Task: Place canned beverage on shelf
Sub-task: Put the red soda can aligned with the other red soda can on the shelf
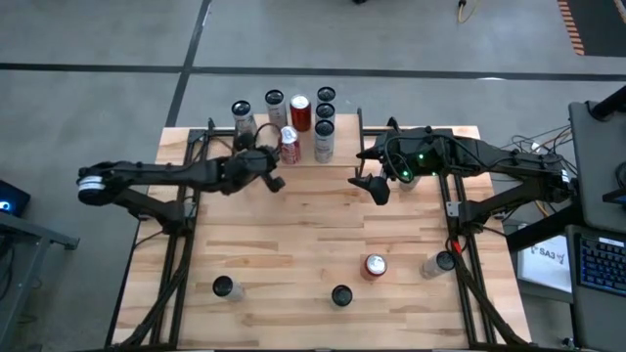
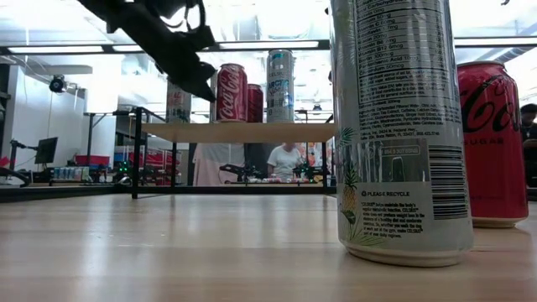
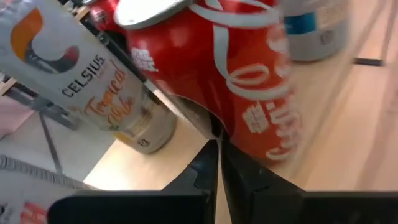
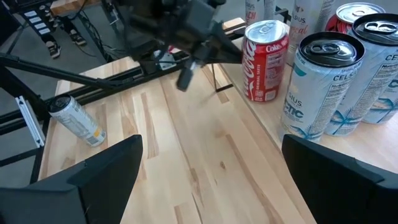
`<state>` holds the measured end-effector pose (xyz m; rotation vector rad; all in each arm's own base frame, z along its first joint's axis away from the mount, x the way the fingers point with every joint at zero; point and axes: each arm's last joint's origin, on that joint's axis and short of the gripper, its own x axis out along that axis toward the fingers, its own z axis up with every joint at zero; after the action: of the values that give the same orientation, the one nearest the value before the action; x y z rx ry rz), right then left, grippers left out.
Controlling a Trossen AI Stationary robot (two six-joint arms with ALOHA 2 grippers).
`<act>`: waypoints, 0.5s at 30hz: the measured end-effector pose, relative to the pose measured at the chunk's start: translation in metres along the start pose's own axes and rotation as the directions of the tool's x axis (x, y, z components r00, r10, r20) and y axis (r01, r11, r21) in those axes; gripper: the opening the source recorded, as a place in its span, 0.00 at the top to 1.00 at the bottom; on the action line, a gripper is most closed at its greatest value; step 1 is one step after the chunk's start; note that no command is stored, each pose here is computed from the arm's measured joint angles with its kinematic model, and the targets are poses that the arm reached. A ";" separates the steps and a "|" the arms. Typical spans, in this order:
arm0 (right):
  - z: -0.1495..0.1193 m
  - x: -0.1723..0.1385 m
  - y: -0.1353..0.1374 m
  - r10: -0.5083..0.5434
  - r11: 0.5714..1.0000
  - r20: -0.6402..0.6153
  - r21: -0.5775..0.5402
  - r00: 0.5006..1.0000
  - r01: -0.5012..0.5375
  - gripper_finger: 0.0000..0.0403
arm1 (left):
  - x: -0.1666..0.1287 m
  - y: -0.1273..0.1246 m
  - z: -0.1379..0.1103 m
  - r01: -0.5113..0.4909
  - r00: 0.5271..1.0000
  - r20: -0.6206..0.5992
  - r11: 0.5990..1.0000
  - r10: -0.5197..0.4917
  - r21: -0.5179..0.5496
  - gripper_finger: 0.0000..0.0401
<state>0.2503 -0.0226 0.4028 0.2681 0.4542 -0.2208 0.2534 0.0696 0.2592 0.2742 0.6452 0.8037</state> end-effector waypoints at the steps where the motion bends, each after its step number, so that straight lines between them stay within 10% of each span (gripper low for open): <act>1: 0.000 0.000 0.000 0.000 1.000 0.000 0.000 1.000 0.000 0.07 | 0.003 0.000 0.002 -0.005 1.000 -0.003 1.000 0.005 0.000 0.99; 15: -0.001 0.000 0.000 -0.003 1.000 -0.010 -0.012 1.000 0.003 0.07 | 0.032 -0.008 0.028 -0.057 0.998 -0.033 0.997 0.058 0.052 1.00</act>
<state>0.2499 -0.0226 0.4019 0.2571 0.4655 -0.2197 0.2924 0.0881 0.2639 0.3270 0.6939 0.8495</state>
